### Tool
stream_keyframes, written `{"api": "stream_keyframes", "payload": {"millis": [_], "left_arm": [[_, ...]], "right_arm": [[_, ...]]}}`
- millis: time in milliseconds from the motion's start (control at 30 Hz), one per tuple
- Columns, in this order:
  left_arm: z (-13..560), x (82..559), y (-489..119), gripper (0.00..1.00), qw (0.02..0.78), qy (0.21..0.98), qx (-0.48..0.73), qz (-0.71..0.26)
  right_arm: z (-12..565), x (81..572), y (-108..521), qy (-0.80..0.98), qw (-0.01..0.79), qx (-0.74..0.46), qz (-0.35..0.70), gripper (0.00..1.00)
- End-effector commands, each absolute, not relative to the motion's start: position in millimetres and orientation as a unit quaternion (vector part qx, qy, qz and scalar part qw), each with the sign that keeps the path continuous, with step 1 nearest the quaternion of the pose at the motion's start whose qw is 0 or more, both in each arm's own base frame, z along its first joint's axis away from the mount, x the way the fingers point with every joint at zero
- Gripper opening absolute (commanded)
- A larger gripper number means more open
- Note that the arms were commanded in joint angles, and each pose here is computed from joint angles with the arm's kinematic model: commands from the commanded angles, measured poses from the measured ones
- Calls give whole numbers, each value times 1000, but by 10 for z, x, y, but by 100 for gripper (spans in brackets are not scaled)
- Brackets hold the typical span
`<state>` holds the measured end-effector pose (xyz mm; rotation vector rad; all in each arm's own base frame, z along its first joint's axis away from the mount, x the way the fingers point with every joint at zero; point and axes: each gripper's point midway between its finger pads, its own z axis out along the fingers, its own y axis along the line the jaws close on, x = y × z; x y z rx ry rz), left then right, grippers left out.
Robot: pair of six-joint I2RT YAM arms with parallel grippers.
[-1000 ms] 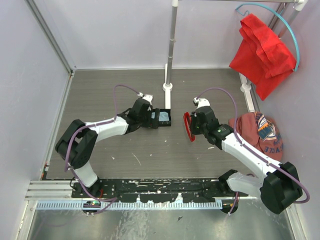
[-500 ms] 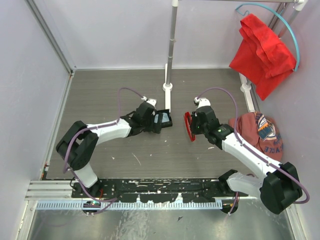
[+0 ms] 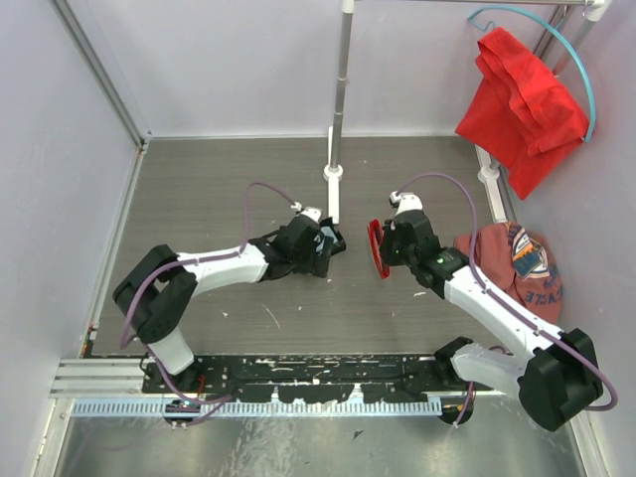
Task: Organize the sunglasses
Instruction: Adjust the sunglasses case at the center of the board.
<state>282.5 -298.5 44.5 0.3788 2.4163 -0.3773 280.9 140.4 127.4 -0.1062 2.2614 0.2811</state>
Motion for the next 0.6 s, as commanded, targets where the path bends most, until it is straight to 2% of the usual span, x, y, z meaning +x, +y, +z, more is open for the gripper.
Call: {"api": "stream_keyframes", "payload": {"millis": [0,567], "left_arm": [[534,2744,-3077,98,330,921,138,-152],[531,2487,-3565,98,316,918,166,-171]], "right_arm": [[1430,2885,1405,885,448,-37,122,1],[1429,2911,1292,884,453,-18,110,1]]}}
